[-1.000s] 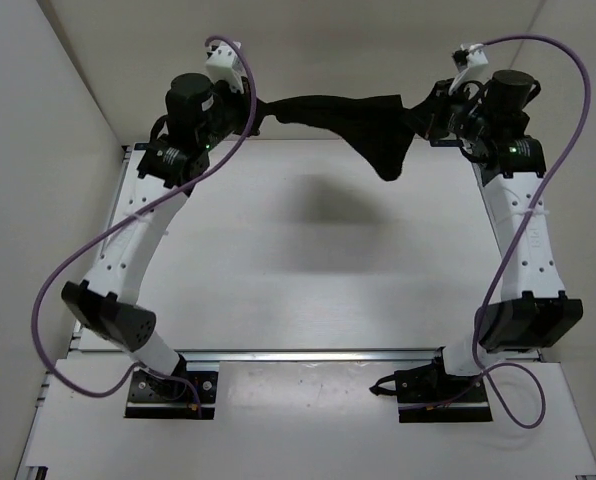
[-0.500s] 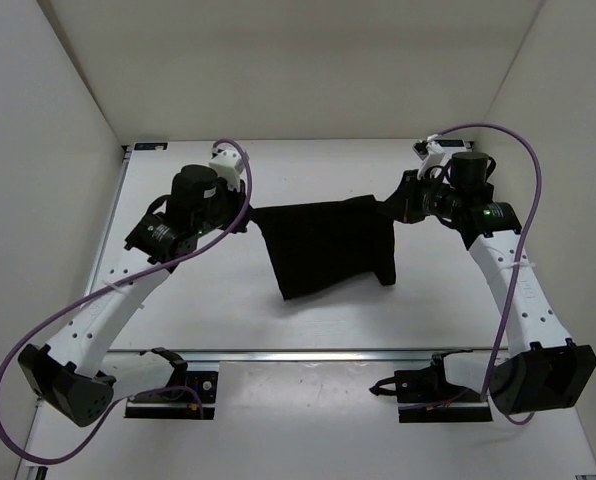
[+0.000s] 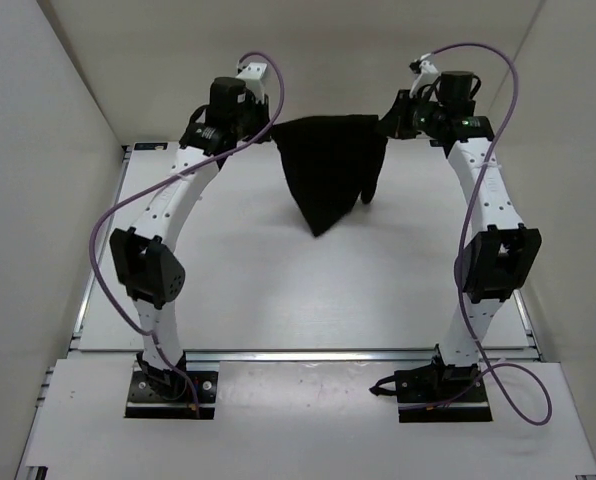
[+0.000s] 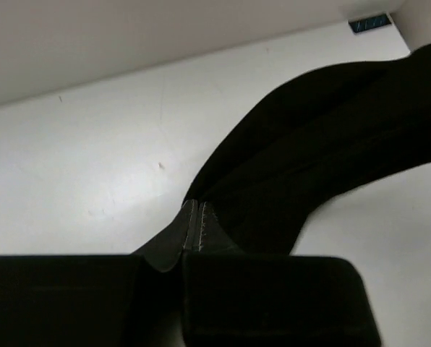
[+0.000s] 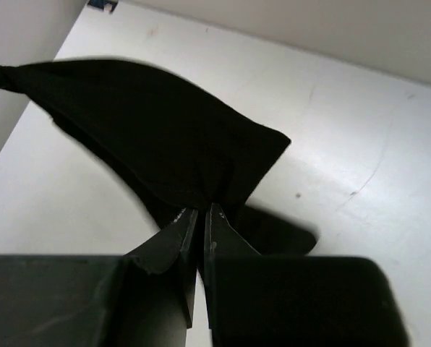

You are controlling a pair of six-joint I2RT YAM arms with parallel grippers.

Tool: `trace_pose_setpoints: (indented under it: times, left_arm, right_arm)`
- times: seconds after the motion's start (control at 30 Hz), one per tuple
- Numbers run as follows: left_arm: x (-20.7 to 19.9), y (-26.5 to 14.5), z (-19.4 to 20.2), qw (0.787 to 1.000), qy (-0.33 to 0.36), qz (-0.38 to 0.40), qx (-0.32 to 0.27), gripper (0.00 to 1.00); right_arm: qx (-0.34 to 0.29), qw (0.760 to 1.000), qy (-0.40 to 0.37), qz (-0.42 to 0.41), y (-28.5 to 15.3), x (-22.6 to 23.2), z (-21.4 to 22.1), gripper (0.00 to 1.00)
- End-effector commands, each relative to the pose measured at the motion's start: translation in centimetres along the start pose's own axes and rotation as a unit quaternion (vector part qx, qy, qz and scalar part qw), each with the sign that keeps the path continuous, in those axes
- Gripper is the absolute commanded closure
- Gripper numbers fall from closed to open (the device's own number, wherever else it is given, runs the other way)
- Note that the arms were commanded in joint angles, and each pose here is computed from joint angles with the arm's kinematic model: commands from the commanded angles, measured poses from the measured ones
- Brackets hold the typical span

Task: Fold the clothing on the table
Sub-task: Flatten the skirt out

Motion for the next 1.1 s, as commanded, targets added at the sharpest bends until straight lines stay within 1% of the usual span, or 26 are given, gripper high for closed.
trace_pose_setpoints:
  times: [0.0,0.03,0.07,0.1,0.17,0.2,0.23,0.27,0.3,0.33,0.37,0.4,0.47,0.5,0.57,0.6,0.63,0.67,0.73,0.77,0.8,0.83,0.9,0.97,1.0,1.07]
  left_arm:
    - [-0.1,-4.8,-9.4,0.993,0.035,-0.015,-0.115,1.00]
    - [0.2,-5.8,-11.1,0.989,0.037,-0.021,-0.141,1.00]
    - [0.5,-6.7,-11.7,0.987,0.041,-0.027,-0.151,1.00]
    - [0.4,-7.3,-12.0,0.986,0.045,-0.029,-0.155,1.00]
    - [0.1,-9.9,-12.5,0.983,0.061,-0.041,-0.169,1.00]
    - [-0.3,-9.4,-10.8,0.985,0.076,-0.040,-0.148,1.00]
    - [-0.5,-9.9,-9.9,0.985,0.084,-0.049,-0.143,1.00]
    - [-0.7,-11.4,-9.8,0.984,0.085,-0.055,-0.149,1.00]
    - [-1.0,-10.6,-7.4,0.987,0.088,-0.053,-0.124,1.00]
    - [-1.6,-10.7,-4.8,0.989,0.091,-0.046,-0.104,1.00]
    - [-1.7,-12.4,-4.6,0.988,0.089,-0.048,-0.117,1.00]
    - [-1.8,-11.0,-0.2,0.993,0.085,-0.043,-0.071,1.00]
    - [-2.5,-11.9,6.1,0.998,0.055,-0.020,-0.023,1.00]
    - [-2.9,-13.1,7.1,0.999,0.048,-0.008,-0.017,1.00]
    - [-3.8,-13.5,13.7,0.998,0.025,0.009,0.055,1.00]
    - [-3.9,-14.4,14.7,0.998,0.019,0.011,0.065,1.00]
    - [-4.2,-14.4,17.0,0.996,0.013,0.014,0.089,1.00]
    - [-4.5,-15.0,18.1,0.995,0.002,0.024,0.100,1.00]
    - [-4.6,-15.4,18.7,0.993,-0.012,0.035,0.108,1.00]
    - [-4.4,-15.2,19.1,0.992,-0.016,0.032,0.117,1.00]
    - [-4.5,-14.9,19.0,0.992,-0.015,0.036,0.116,1.00]
    - [-4.4,-14.7,19.4,0.992,-0.014,0.037,0.124,1.00]
    - [-4.4,-14.0,20.9,0.987,-0.016,0.041,0.151,1.00]
    - [-4.4,-13.5,23.1,0.983,-0.019,0.046,0.176,1.00]
    - [-5.0,-13.5,23.5,0.982,-0.021,0.061,0.177,1.00]
    - [-5.3,-13.6,25.7,0.977,-0.031,0.072,0.197,1.00]
  right_arm:
    - [-0.120,0.991,-0.064,-0.006,-5.8,2.5,-8.8,1.00]
    - [-0.134,0.988,-0.078,-0.005,-6.6,2.9,-9.9,1.00]
    - [-0.138,0.987,-0.085,-0.002,-7.4,3.6,-10.2,1.00]
    - [-0.156,0.983,-0.094,0.024,-9.3,3.0,-11.1,1.00]
    - [-0.157,0.981,-0.106,0.037,-10.6,3.3,-10.9,1.00]
    - [-0.153,0.981,-0.111,0.039,-11.2,4.0,-10.2,1.00]
    - [-0.141,0.983,-0.106,0.047,-10.8,3.1,-9.0,1.00]
    - [-0.146,0.982,-0.115,0.045,-11.7,4.2,-8.7,0.99]
    - [-0.128,0.985,-0.109,0.041,-11.4,4.4,-6.5,0.99]
    - [-0.099,0.990,-0.089,0.051,-10.2,2.7,-3.2,1.00]
    - [-0.102,0.989,-0.096,0.044,-10.7,4.2,-2.3,1.00]
    - [-0.068,0.994,-0.078,0.038,-9.7,4.2,1.8,1.00]
    - [0.010,0.999,-0.030,0.040,-8.1,3.3,10.8,1.00]
    - [0.021,0.999,-0.028,0.022,-8.1,4.8,12.6,1.00]
    - [0.100,0.995,0.023,0.002,-7.6,6.0,20.8,1.00]
    - [0.116,0.993,0.027,-0.017,-7.8,7.4,22.5,1.00]
    - [0.142,0.989,0.044,-0.026,-8.0,8.2,25.1,1.00]
    - [0.156,0.986,0.058,-0.028,-8.2,8.4,26.5,1.00]
    - [0.160,0.983,0.073,-0.049,-8.8,9.1,27.2,0.98]
    - [0.155,0.984,0.080,-0.045,-8.8,8.8,27.5,0.87]
    - [0.139,0.985,0.079,-0.062,-8.9,9.0,26.7,0.79]
    - [0.133,0.985,0.089,-0.063,-9.2,8.4,26.7,0.76]
    - [0.112,0.987,0.096,-0.061,-9.0,7.6,26.3,0.65]
    - [0.103,0.987,0.106,-0.066,-8.7,7.2,25.9,0.59]
    - [0.100,0.987,0.105,-0.069,-8.6,7.2,25.8,0.52]
    - [0.110,0.985,0.116,-0.069,-8.1,7.2,26.3,0.49]
Point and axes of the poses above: each gripper's point midway between its finger pads, its own y axis out along the fingers, its own x axis along the line the jaws close on, z = x × y, the point moved 1 cm from there along -y, back along the fingers, and after that the axes turned 2 degrees about y, right-handed, at the moved point
